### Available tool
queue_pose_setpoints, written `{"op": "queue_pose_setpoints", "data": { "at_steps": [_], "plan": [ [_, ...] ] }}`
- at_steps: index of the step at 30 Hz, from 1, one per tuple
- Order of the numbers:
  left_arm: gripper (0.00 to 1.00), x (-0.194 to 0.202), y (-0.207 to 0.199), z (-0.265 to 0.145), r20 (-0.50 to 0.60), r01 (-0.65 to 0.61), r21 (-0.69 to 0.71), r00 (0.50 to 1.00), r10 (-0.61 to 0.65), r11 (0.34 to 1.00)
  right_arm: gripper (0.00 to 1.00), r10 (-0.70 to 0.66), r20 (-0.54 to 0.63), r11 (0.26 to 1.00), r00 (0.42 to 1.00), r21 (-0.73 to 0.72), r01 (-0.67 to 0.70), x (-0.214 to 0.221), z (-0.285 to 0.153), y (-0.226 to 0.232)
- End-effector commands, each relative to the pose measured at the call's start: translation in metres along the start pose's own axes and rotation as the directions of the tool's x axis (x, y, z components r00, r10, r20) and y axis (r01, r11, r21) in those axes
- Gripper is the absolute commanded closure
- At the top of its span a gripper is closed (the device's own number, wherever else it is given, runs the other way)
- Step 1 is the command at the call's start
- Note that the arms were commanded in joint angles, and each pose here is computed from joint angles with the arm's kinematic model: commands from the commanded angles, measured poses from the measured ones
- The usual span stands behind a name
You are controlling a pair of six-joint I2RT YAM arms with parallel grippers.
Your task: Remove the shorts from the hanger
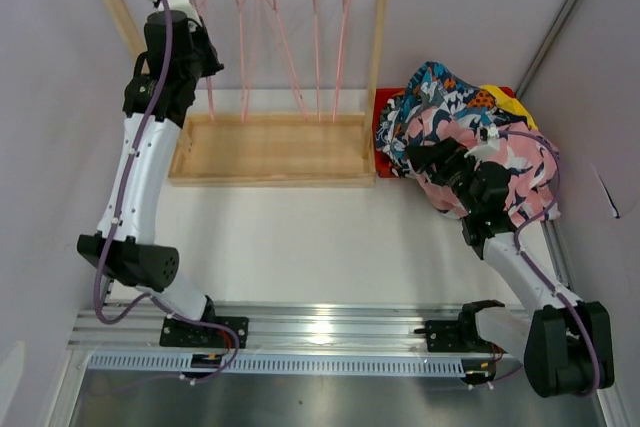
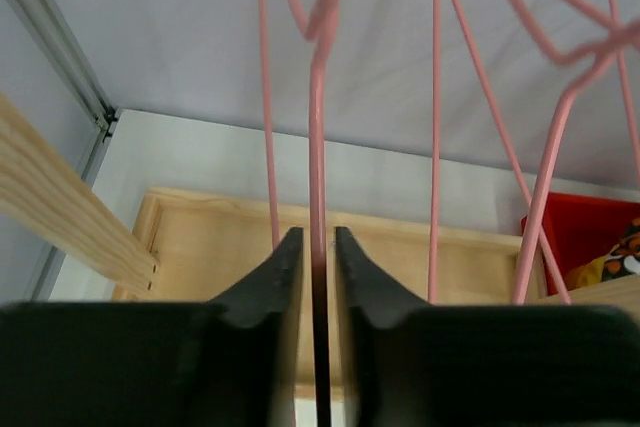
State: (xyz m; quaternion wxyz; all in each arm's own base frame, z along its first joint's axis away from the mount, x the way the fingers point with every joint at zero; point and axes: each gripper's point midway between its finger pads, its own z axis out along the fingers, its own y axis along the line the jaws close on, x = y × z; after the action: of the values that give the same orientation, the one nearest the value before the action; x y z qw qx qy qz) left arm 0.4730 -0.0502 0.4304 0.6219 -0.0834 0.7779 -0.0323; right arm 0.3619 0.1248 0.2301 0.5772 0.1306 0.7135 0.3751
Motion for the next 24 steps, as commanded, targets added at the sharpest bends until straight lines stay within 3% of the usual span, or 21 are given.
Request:
{"op": "queue_pose_setpoints", "data": {
  "at_steps": [1,6,10,11,13,19,22,24],
  "plan": [
    [0.72,0.047,0.011,-0.020,-0.140,-0.001,-0.016,0.990,-0.001,1.000,0.01,-0.068,0.038,0.998,0.997,0.002,0.068,-0.012,-0.010,0.012],
    [0.28,0.044,0.016,-0.047,-0.098,-0.015,0.000,0.995,0.014,1.000,0.00,-0.107,0.079,0.994,0.991,0.010,0.107,-0.027,-0.013,0.018],
    [0.14,0.042,0.018,-0.059,-0.103,-0.022,0.004,0.994,0.022,1.000,0.00,-0.175,0.161,0.984,0.971,0.048,0.169,-0.073,0.008,0.029],
    [0.11,0.046,0.017,-0.063,-0.114,-0.021,0.013,0.993,0.022,1.000,0.01,-0.173,0.115,0.983,0.978,0.083,0.164,-0.071,0.025,0.017],
    [0.01,0.042,0.015,-0.079,-0.099,-0.007,0.038,0.995,0.011,0.999,0.01,-0.192,0.179,0.981,0.965,0.053,0.185,-0.124,0.046,0.045],
    [0.01,0.047,0.017,-0.129,-0.069,0.029,0.093,0.997,-0.022,0.995,0.01,-0.145,0.265,0.989,0.953,0.040,0.140,-0.232,0.137,0.061],
    [0.01,0.041,0.014,-0.161,-0.030,0.039,0.153,0.999,-0.035,0.987,0.00,-0.082,0.272,0.997,0.959,0.026,0.078,-0.258,0.187,0.048],
    [0.01,0.040,0.013,-0.171,-0.030,0.042,0.167,0.999,-0.038,0.985,0.00,-0.054,0.230,0.998,0.972,0.038,0.047,-0.251,0.216,0.029]
  ]
}}
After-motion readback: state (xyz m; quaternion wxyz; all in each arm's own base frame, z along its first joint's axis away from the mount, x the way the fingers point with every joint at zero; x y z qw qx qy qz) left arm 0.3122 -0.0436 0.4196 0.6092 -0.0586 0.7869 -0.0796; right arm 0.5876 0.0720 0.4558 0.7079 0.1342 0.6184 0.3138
